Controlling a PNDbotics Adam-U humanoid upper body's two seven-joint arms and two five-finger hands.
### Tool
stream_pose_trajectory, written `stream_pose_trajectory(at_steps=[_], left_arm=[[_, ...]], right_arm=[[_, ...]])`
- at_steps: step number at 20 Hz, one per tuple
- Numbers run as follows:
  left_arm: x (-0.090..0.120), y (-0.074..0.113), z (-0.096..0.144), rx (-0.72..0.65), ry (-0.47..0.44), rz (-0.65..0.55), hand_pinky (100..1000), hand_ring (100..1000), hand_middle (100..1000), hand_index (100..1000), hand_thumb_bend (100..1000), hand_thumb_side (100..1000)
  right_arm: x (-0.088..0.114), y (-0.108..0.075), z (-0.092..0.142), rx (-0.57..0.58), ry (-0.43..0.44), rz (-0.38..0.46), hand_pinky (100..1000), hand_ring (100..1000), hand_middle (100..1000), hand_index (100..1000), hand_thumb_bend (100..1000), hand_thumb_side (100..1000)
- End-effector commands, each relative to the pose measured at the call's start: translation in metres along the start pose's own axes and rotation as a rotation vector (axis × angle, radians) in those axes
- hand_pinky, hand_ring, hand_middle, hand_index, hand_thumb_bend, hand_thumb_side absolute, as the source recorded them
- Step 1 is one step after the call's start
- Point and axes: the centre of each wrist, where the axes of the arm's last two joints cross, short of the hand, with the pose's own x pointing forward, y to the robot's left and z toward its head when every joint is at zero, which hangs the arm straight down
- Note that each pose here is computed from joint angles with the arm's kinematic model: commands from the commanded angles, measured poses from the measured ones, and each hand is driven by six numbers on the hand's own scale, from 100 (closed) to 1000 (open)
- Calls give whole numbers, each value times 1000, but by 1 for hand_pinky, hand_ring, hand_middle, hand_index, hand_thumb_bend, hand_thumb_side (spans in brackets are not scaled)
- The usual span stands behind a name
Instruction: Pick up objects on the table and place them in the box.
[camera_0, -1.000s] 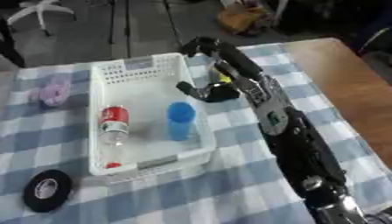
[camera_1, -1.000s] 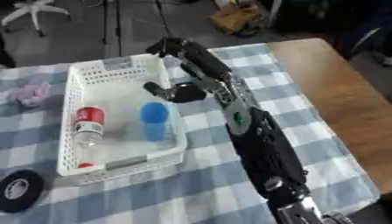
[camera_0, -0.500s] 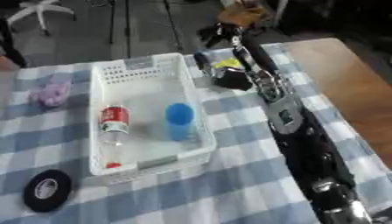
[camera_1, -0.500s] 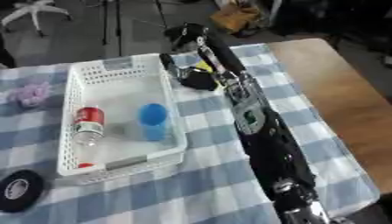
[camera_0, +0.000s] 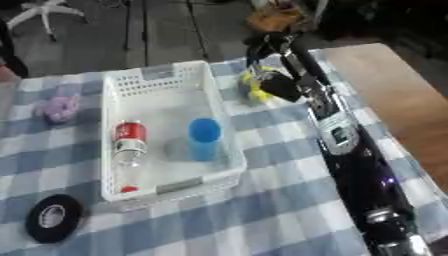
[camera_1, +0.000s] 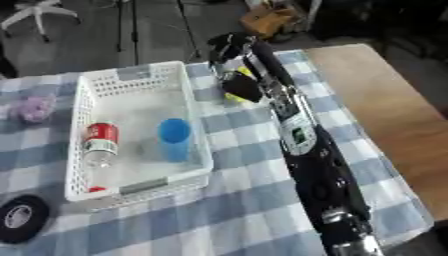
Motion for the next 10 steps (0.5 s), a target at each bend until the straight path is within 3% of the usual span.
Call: stream_pose_trajectory(at_steps=[1,10], left_arm=[[5,7,-4,2,-20,-21,436,959,880,855,532,946],[6,7,-5,3,-24,-22,436,959,880,855,534,945]], right_arm=[[-1,-13,-2,-18,5,16,647,577,615,787,100,642],[-3,-14,1,-20,29,10,642,572,611,782,100,647]])
